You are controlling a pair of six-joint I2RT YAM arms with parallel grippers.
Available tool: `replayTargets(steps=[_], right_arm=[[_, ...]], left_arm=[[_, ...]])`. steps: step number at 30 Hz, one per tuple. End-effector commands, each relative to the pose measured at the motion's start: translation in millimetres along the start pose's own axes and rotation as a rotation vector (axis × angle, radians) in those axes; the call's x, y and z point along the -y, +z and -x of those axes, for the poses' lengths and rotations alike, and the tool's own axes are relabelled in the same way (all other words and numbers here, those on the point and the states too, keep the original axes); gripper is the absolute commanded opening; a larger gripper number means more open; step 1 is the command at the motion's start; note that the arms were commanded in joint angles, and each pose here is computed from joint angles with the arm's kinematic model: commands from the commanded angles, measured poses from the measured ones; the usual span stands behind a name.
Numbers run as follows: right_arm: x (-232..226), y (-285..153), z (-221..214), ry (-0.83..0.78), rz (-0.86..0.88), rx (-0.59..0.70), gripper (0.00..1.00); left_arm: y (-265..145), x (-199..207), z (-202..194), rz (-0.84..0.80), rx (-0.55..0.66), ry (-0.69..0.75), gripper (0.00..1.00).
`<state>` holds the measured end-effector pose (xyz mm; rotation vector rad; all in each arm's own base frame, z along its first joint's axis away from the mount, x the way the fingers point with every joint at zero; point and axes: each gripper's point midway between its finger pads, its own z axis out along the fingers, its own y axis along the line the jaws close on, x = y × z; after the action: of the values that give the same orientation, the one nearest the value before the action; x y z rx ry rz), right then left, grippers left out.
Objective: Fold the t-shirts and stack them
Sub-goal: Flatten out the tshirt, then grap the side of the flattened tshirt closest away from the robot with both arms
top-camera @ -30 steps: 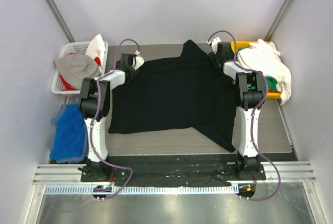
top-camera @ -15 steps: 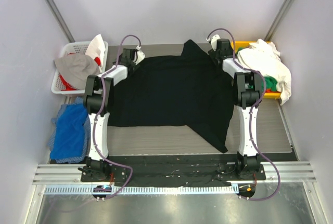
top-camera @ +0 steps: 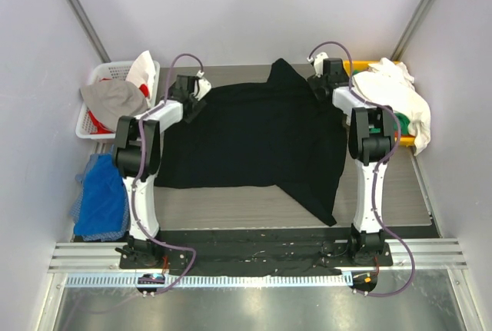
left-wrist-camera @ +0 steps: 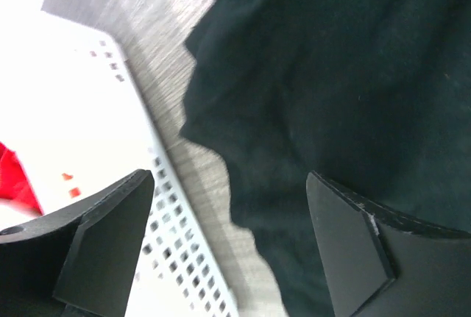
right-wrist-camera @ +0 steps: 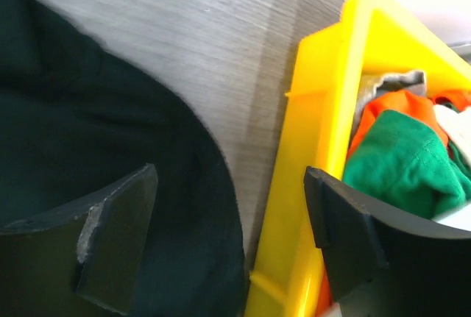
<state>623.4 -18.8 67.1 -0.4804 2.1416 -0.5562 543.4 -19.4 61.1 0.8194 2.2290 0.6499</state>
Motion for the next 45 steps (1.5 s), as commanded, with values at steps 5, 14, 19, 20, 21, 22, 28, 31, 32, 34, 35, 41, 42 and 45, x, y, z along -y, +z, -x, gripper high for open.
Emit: replayTargets(steps=[5, 14, 19, 20, 21, 22, 28, 31, 32, 34, 35, 41, 42, 45], right_arm=[[36, -81, 71, 0.12, 0.025, 0.168, 0.96], [-25, -164, 27, 0.034, 0.255, 0.036, 0.93], [-63, -229, -21, -0.022, 0.439, -0.078, 0.86], [-67, -238, -28, -0.036, 0.468, -0.094, 0.86], [-71, -246, -36, -0.055, 0.484, -0.117, 0.85], [-84, -264, -47, -0.07, 0.546, -0.129, 0.81], [-117, -306, -94, -0.145, 0.641, -0.177, 0.77], [-131, -319, -113, -0.176, 0.677, -0.208, 0.74], [-138, -324, -114, -0.186, 0.697, -0.206, 0.73], [-148, -329, -125, -0.196, 0.719, -0.229, 0.7], [-155, -332, -126, -0.2, 0.73, -0.229, 0.7], [-149, -315, -138, -0.232, 0.619, -0.239, 0.68], [-147, -310, -140, -0.24, 0.594, -0.238, 0.68], [-146, -302, -144, -0.261, 0.563, -0.235, 0.68]], left_arm=[[-62, -45, 45, 0.054, 0.157, -0.137, 0.96], [-134, 2, 21, -0.111, 0.138, -0.134, 0.94], [-190, 37, -12, -0.287, 0.12, -0.121, 0.87], [-197, 41, -18, -0.302, 0.112, -0.116, 0.87], [-205, 42, -24, -0.313, 0.108, -0.11, 0.87], [-211, 50, -40, -0.339, 0.071, -0.089, 0.87], [-249, 67, -90, -0.398, 0.03, -0.014, 0.87], [-253, 76, -110, -0.411, 0.002, 0.025, 0.86], [-252, 76, -115, -0.403, -0.01, 0.031, 0.86], [-253, 79, -123, -0.401, -0.016, 0.036, 0.86], [-253, 81, -125, -0.403, -0.015, 0.036, 0.86], [-239, 79, -120, -0.35, 0.012, 0.034, 0.86], [-233, 75, -113, -0.33, 0.031, 0.027, 0.86], [-217, 72, -97, -0.314, 0.039, 0.026, 0.86]])
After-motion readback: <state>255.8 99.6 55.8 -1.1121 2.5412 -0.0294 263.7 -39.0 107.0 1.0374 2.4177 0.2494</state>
